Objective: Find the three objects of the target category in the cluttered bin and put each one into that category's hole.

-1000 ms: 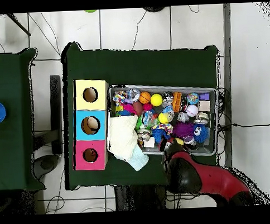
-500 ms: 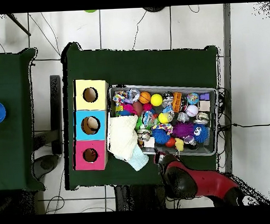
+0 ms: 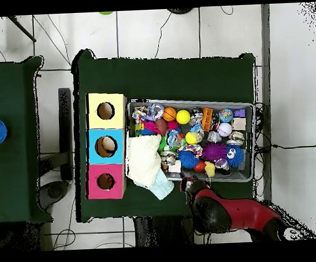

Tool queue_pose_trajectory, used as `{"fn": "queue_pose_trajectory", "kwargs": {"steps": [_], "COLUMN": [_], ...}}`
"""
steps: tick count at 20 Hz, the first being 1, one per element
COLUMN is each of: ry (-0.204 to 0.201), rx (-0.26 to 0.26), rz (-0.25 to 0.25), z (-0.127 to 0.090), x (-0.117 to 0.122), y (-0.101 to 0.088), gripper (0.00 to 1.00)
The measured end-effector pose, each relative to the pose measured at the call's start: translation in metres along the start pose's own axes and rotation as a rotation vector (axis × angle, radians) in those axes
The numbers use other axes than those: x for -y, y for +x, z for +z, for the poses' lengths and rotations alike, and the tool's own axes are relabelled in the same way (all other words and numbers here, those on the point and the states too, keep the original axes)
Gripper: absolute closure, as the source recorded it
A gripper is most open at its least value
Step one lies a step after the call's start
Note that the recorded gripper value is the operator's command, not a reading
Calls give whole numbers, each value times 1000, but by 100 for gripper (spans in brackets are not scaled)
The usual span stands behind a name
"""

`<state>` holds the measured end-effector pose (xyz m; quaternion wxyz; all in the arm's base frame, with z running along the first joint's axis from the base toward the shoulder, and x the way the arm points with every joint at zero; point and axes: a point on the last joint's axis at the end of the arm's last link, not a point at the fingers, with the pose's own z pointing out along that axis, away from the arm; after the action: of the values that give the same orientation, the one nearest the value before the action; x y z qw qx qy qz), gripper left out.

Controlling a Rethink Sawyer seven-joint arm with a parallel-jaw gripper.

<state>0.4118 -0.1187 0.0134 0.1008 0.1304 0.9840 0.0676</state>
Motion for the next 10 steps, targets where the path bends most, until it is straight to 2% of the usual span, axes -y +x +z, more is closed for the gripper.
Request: {"fn": "queue_pose_trajectory", "kwargs": {"steps": [7, 10], "ry": [-11, -9], "rx": [26, 49], "rz": [-5, -18], "z": [-4, -11], "x": [4, 8], "y": [-9, -19], "gripper": [0, 0]}}
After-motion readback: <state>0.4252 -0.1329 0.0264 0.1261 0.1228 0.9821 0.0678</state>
